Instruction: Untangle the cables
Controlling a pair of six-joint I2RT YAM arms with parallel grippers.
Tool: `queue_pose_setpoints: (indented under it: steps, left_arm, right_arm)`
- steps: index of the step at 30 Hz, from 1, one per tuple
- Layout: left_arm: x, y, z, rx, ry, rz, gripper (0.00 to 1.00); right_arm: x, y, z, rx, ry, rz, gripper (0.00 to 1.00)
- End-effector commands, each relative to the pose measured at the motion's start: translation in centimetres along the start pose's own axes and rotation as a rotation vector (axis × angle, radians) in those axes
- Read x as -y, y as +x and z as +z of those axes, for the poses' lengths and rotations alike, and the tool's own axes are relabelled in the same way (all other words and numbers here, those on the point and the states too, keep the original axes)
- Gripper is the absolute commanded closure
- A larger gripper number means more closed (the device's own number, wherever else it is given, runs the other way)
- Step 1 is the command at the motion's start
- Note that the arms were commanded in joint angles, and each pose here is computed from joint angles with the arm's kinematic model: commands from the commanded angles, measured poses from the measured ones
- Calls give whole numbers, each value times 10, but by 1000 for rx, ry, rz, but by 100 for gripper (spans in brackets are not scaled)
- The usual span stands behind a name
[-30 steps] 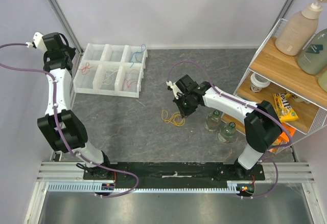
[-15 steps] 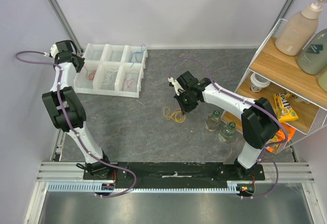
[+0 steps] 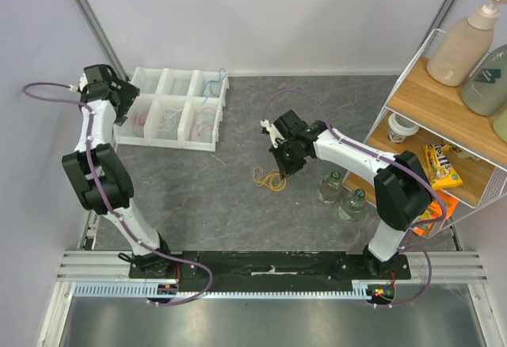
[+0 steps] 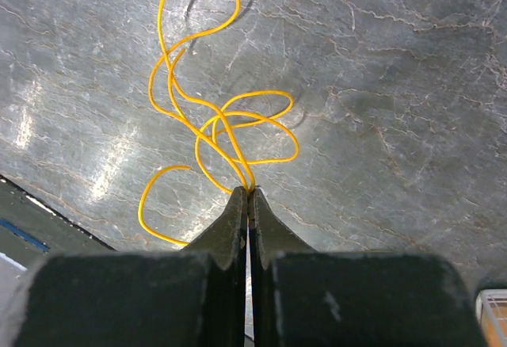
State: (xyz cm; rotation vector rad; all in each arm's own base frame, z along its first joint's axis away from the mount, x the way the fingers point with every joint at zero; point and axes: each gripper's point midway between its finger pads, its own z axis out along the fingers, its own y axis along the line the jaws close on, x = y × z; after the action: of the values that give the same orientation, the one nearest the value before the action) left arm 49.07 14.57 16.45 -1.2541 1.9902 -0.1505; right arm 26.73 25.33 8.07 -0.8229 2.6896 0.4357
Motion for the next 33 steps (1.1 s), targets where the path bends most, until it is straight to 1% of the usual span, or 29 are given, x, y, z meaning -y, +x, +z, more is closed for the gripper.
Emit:
queue_pose_setpoints:
  steps: [1,3,5,7,9,11,14,15,17,19,21,23,26,28,31,33]
  left_arm:
    - [20,24,-64,-53,147,-12,10]
    - [21,54,-81,-107,197,51,11]
    - [22,93,-102,-177,256,139,12]
    - [13,126,-124,-223,299,204,12]
    - [6,152,-158,-257,376,245,13]
    - [-5,185,-186,-341,457,253,15]
    - [-22,241,-225,-489,600,270,26]
    - [-27,267,-242,-557,653,299,26]
    - [-45,303,-264,-662,709,318,25]
    - [-61,328,-280,-752,738,299,21]
    - [-74,341,-288,-797,742,290,17]
    - [-79,344,-291,-794,753,280,16]
    - [-71,341,-297,-777,805,270,15]
    - [-64,343,-298,-801,829,265,15]
    - [-70,354,-285,-861,755,255,16]
    - [-73,360,-277,-886,715,260,18]
  right_arm:
    - [-18,-7,-8,48,-86,39,100]
    - [-24,-4,-6,47,-125,63,100]
    - [-29,-2,-2,45,-156,85,100]
    - [-35,-1,2,43,-187,113,100]
    - [-41,2,7,37,-222,139,100]
    - [-48,3,12,34,-260,161,100]
    - [-56,6,18,25,-279,168,100]
    - [-59,6,19,26,-282,162,100]
    - [-67,6,18,37,-297,147,100]
    - [-77,5,16,46,-319,125,100]
    - [-85,5,12,50,-338,107,100]
    - [-93,5,6,59,-357,93,100]
    - [-104,1,-7,93,-394,60,100]
    - [-111,-1,-15,115,-416,46,100]
    - [-120,-7,-26,154,-457,34,100]
    - [-126,-12,-35,183,-483,29,100]
